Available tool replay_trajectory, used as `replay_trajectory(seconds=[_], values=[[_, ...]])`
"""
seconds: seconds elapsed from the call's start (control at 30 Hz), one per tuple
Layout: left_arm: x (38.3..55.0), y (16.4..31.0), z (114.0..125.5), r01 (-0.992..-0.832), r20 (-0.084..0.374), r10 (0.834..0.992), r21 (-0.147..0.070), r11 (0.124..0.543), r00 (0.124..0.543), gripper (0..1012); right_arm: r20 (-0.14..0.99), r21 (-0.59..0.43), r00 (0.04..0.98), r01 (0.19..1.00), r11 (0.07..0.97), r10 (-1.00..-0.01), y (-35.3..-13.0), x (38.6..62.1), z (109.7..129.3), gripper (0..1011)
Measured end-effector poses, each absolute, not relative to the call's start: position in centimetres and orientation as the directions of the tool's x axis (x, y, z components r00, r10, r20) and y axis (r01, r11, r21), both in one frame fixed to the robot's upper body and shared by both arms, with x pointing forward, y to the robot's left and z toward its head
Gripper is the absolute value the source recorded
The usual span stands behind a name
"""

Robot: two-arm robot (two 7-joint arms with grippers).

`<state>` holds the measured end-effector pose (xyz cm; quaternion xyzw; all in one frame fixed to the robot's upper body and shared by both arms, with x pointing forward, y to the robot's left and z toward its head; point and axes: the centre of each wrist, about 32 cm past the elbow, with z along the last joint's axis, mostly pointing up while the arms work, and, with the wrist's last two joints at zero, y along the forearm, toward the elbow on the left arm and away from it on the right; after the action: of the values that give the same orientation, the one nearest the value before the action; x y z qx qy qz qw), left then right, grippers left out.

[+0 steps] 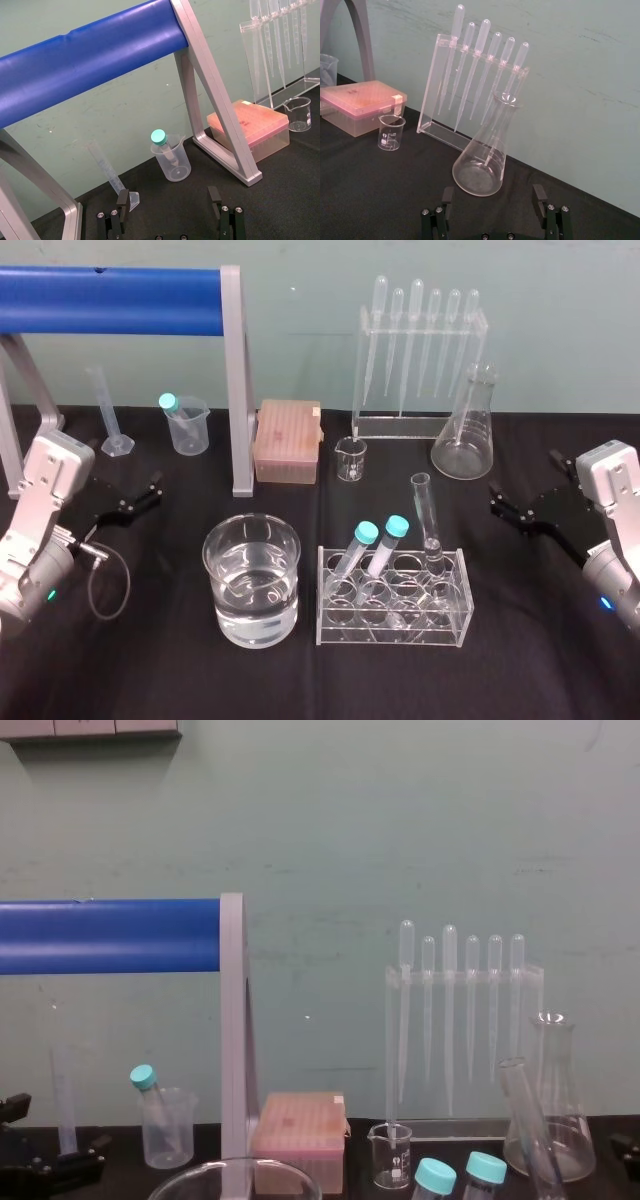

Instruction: Hold the test tube with one hand and immerse one end into the beaker, then return it to the test tube rack.

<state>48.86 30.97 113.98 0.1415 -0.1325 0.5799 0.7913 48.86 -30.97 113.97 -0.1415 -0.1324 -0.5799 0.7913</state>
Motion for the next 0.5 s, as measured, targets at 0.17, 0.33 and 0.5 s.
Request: replay_trajectory(seconds=[0.17, 0.33, 0.5], values=[[48.86, 30.97, 113.98, -0.955, 0.374, 0.880, 0.070, 0.287, 0.292, 1000, 0.374, -0.070, 0.292, 0.955, 0.287, -0.880, -30.97, 48.86, 113.98, 1000], [48.86, 30.97, 113.98, -0.955, 0.374, 0.880, 0.070, 0.287, 0.292, 1000, 0.374, -0.070, 0.292, 0.955, 0.287, -0.880, -30.97, 48.86, 113.98, 1000], [48.86, 30.96, 113.98, -0.955, 0.374, 0.880, 0.070, 0.287, 0.292, 1000, 0.374, -0.070, 0.292, 0.955, 0.287, -0.880, -30.97, 48.86, 113.98, 1000]])
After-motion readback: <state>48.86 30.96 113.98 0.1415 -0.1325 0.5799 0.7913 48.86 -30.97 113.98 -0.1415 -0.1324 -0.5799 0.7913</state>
